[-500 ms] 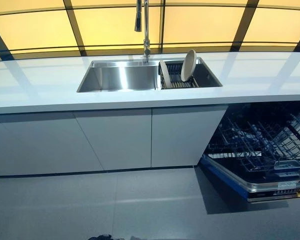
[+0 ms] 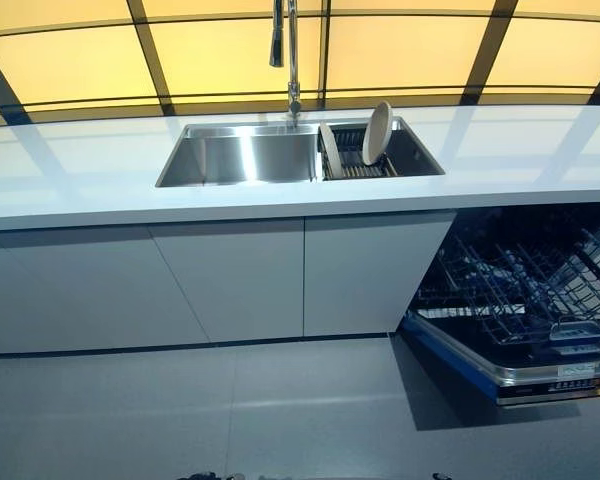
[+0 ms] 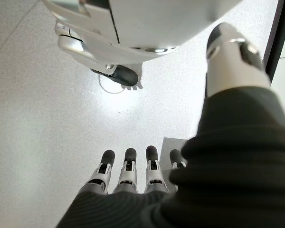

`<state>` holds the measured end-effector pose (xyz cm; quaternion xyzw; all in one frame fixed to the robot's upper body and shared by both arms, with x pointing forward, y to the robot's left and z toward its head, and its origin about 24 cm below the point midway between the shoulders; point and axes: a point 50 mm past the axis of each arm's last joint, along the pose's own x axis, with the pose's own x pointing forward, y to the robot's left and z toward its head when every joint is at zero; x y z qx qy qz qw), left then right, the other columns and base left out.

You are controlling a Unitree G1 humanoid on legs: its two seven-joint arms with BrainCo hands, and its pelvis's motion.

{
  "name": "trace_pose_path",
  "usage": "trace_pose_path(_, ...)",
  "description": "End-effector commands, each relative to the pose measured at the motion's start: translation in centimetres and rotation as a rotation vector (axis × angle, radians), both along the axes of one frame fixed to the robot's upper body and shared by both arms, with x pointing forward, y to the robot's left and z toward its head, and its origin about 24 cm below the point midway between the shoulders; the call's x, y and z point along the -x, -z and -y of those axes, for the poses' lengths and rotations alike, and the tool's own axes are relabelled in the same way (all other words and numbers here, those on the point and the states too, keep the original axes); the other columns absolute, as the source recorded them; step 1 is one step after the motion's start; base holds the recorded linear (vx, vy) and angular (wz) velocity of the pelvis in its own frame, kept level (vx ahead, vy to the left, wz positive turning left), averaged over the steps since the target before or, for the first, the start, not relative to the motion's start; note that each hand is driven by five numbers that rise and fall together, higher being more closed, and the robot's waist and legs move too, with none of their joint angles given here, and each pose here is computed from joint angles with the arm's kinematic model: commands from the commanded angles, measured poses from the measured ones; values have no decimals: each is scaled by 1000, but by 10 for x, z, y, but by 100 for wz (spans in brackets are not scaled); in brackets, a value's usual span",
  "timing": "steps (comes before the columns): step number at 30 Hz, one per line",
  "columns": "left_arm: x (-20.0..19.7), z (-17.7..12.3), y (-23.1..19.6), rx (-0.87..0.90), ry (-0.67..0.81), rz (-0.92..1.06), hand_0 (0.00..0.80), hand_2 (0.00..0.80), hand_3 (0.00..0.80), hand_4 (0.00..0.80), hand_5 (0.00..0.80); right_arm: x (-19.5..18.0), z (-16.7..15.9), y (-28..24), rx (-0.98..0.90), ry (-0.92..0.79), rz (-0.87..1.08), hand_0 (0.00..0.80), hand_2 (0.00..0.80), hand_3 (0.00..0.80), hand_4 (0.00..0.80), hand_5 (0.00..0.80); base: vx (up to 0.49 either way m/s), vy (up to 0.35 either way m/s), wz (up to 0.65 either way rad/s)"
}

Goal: Take plates into dishwasher

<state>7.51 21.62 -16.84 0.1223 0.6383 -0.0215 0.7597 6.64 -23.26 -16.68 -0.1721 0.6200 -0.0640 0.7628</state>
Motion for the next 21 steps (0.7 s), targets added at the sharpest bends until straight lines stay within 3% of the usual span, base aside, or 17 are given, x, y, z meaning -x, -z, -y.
trace_pose_path(1,-8,6,1,-13,-35,-17,0,0,0,0,0,-16,1,-2,18,12,20,0,0,0,0,0,0,0,0)
trace_pose_path(21,-3,2,1,-41,-27,-55,0,0,0,0,0,-17,-6,-1,-20,2,-14,0,0,0,0,0,0,-13,0)
